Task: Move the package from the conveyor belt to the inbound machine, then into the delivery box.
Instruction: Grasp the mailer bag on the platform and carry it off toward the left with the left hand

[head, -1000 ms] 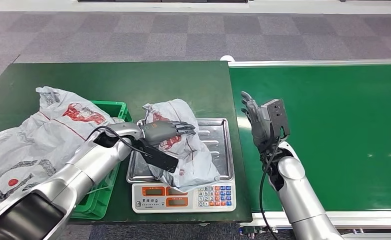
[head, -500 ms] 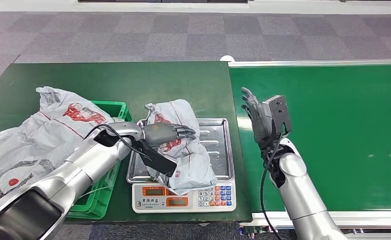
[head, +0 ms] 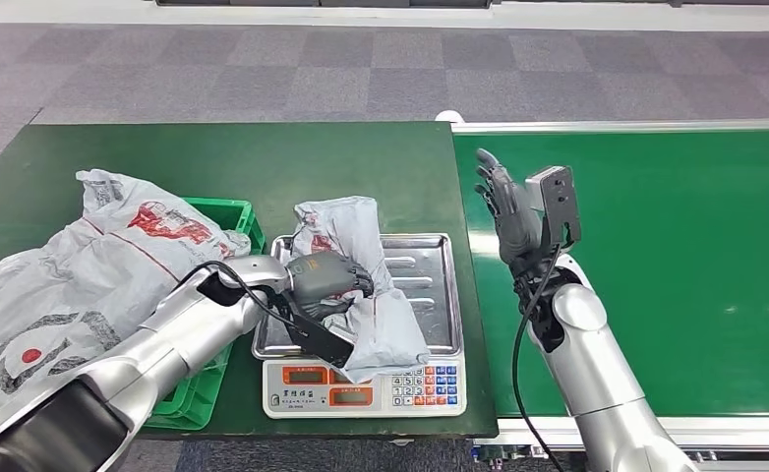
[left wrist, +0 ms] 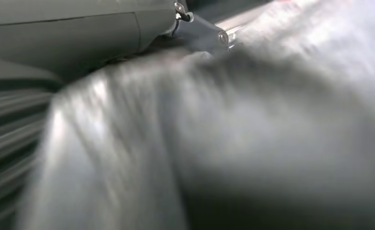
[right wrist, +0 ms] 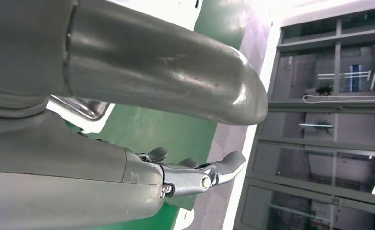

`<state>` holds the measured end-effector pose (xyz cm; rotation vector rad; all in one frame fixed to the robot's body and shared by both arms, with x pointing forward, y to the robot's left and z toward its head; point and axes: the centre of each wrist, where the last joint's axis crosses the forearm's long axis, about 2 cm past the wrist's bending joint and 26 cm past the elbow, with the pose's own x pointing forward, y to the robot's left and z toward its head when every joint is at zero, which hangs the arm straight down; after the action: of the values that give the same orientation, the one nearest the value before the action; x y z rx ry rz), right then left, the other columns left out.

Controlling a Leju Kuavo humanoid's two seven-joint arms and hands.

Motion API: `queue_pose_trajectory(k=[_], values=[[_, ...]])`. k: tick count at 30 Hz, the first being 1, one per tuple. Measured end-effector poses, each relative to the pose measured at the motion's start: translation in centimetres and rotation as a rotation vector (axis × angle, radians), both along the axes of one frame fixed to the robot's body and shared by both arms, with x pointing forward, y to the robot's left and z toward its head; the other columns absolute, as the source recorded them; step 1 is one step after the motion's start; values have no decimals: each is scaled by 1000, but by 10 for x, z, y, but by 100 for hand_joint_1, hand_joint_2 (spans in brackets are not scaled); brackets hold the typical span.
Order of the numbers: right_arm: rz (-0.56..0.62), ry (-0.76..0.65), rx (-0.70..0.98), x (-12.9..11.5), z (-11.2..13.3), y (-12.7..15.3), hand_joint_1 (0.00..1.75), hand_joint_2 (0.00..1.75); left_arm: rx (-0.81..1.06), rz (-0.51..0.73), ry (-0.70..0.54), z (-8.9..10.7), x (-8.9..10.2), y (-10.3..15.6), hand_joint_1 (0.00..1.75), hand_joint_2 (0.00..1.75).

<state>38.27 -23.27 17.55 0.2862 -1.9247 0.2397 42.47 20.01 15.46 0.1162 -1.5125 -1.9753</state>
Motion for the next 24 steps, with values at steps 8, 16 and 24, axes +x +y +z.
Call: queue_pose_trajectory(k=[8, 16, 24], values=[[-4, -2, 7, -1, -1, 0, 0, 0, 13, -14, -48, -4, -3, -5, 175, 175], [-11, -4, 15, -1, -2, 1, 0, 0, 8, -23, -134, -1, -5, -7, 175, 175], [-25, 9, 23, -12, -12, 1, 0, 0, -46, -28, -299, 39, -9, -15, 175, 175]])
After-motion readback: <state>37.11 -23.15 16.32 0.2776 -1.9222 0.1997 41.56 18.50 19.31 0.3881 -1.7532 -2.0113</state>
